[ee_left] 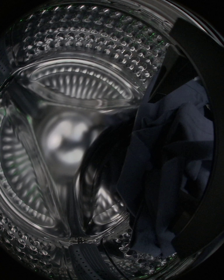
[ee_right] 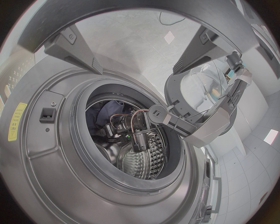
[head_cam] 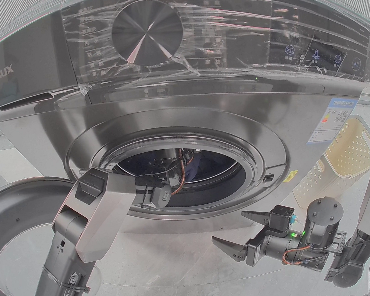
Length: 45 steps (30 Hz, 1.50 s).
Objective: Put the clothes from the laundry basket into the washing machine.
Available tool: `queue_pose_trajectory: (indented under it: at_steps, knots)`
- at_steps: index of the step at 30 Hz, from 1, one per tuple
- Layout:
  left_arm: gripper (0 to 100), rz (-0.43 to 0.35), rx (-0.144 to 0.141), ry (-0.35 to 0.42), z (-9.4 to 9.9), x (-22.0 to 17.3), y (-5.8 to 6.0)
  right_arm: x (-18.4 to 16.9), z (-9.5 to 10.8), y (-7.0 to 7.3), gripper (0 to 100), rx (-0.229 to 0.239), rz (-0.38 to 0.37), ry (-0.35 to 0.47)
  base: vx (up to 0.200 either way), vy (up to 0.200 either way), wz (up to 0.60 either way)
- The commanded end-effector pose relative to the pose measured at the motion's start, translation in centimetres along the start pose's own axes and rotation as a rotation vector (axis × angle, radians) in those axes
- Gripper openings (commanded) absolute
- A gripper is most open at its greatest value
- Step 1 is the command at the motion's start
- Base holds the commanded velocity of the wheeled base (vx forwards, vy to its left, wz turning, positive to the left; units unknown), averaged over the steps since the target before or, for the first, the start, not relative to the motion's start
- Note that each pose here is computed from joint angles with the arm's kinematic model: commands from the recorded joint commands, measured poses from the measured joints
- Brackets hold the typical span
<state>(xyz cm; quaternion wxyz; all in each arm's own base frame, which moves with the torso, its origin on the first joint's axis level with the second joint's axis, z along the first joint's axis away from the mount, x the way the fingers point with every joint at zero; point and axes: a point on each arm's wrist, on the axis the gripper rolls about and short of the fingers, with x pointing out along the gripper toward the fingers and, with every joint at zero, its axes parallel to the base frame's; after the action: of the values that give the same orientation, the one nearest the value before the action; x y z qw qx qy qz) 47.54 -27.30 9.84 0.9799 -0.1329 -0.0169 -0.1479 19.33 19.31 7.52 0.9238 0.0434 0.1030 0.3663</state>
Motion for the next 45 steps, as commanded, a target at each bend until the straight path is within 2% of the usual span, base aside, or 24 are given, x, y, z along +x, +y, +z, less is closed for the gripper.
queue_pose_trajectory:
  at_steps: [1, 4, 6, 8, 12, 14, 15, 16, 23, 27, 28, 33, 38, 41, 45]
  knots:
    - [100, 0.000, 0.022, 0.027, 0.1, -0.8, -0.2, 0.0, 0.0, 0.0, 100, 0.000, 0.001, -0.001, 0.000, 0.000, 0.00]
    - [100, -0.011, 0.030, 0.062, 0.5, -2.1, -1.0, 0.0, 0.0, 0.0, 100, 0.000, 0.001, -0.001, 0.000, 0.000, 0.00]
    - [100, -0.018, 0.047, 0.090, 0.7, -3.4, -1.3, -0.1, 0.0, 0.0, 100, 0.000, 0.001, -0.001, 0.000, 0.000, 0.00]
    - [100, -0.030, 0.079, 0.104, 0.8, -4.9, -1.7, -0.1, 0.0, 0.0, 100, 0.001, 0.000, 0.002, 0.000, 0.000, 0.00]
    - [100, -0.066, 0.160, 0.133, -0.5, -8.2, -2.0, -0.3, 0.1, 0.0, 100, 0.001, -0.001, 0.000, 0.000, 0.000, 0.00]
    - [100, -0.079, 0.178, 0.136, -0.7, -9.3, -2.1, -0.4, 0.1, 0.0, 100, 0.002, -0.002, -0.002, 0.000, 0.000, 0.00]
    - [100, -0.104, 0.203, 0.143, -0.9, -11.0, -2.1, -0.6, 0.3, 0.0, 100, 0.003, -0.001, -0.009, 0.000, 0.000, 0.00]
    - [100, -0.114, 0.211, 0.144, -0.8, -11.8, -2.2, -0.7, 0.4, 0.0, 100, 0.003, -0.001, -0.011, 0.000, 0.000, 0.00]
    - [100, -0.212, 0.212, 0.182, 1.3, -18.1, -3.2, -1.8, 0.6, 0.0, 100, 0.005, -0.001, -0.008, 0.000, 0.000, 0.00]
    - [100, -0.242, 0.209, 0.188, 2.2, -20.6, -3.5, -2.6, 1.5, 0.0, 100, 0.000, -0.001, -0.046, 0.000, 0.000, 0.00]
    - [100, -0.257, 0.209, 0.187, 2.8, -22.3, -3.6, -3.1, 2.0, -0.1, 100, 0.003, -0.008, -0.063, 0.000, 0.000, 0.00]
    - [100, -0.279, 0.217, 0.194, 3.3, -25.3, -3.2, -4.9, 1.8, -0.2, 100, 0.005, -0.021, -0.050, 0.000, 0.000, 0.00]
    - [100, -0.306, 0.206, 0.161, 4.5, -28.0, -2.6, -7.2, 2.1, -0.9, 100, 0.003, -0.054, -0.062, 0.000, 0.000, 0.00]
    - [100, -0.311, 0.206, 0.157, 5.0, -30.2, -1.6, -8.9, 2.8, -1.7, 100, 0.008, -0.103, -0.103, 0.000, 0.000, 0.00]
    - [100, -0.313, 0.211, 0.130, 5.7, -32.1, -0.6, -10.2, 3.3, -2.2, 100, 0.000, -0.138, -0.132, -0.100, 0.000, 0.00]
